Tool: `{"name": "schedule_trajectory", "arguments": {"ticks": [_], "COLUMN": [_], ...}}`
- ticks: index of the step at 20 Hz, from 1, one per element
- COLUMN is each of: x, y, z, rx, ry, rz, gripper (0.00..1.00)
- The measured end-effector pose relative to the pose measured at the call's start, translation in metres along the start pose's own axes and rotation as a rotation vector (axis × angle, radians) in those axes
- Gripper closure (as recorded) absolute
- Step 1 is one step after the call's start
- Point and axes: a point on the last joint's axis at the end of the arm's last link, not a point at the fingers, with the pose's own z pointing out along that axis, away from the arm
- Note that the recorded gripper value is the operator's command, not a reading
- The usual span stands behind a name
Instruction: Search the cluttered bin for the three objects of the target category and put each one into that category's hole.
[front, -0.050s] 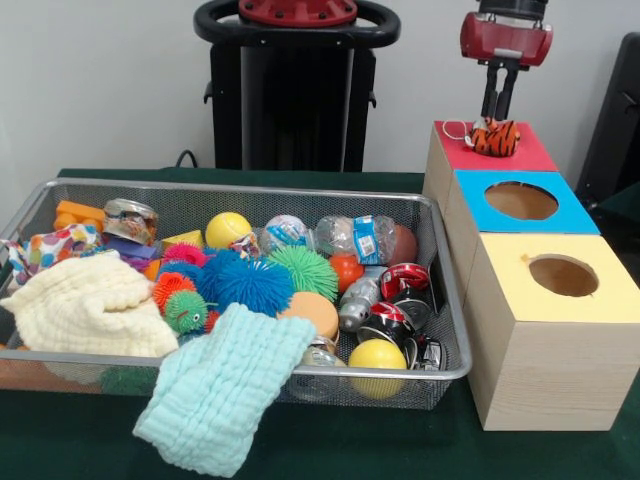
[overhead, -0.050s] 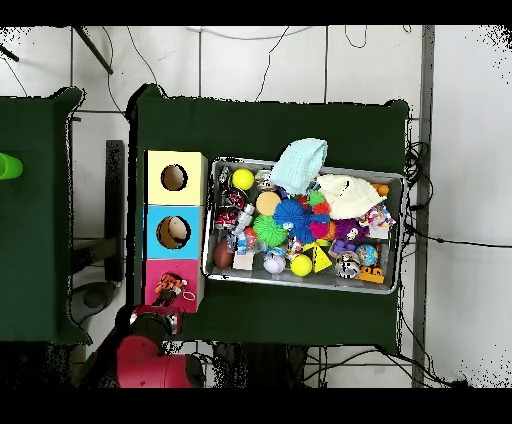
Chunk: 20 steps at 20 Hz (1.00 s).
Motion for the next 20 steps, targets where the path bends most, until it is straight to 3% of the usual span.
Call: {"name": "schedule_trajectory", "arguments": {"ticks": [15,20], "x": [0.005,0.017], "y": [0.0,0.005], "z": [0.011,0.027], "rx": [0.006,0.022], "ry": [-0.003,-0.022], "rz": [-0.01,-0.048], "gripper": [1.0,1.0]}}
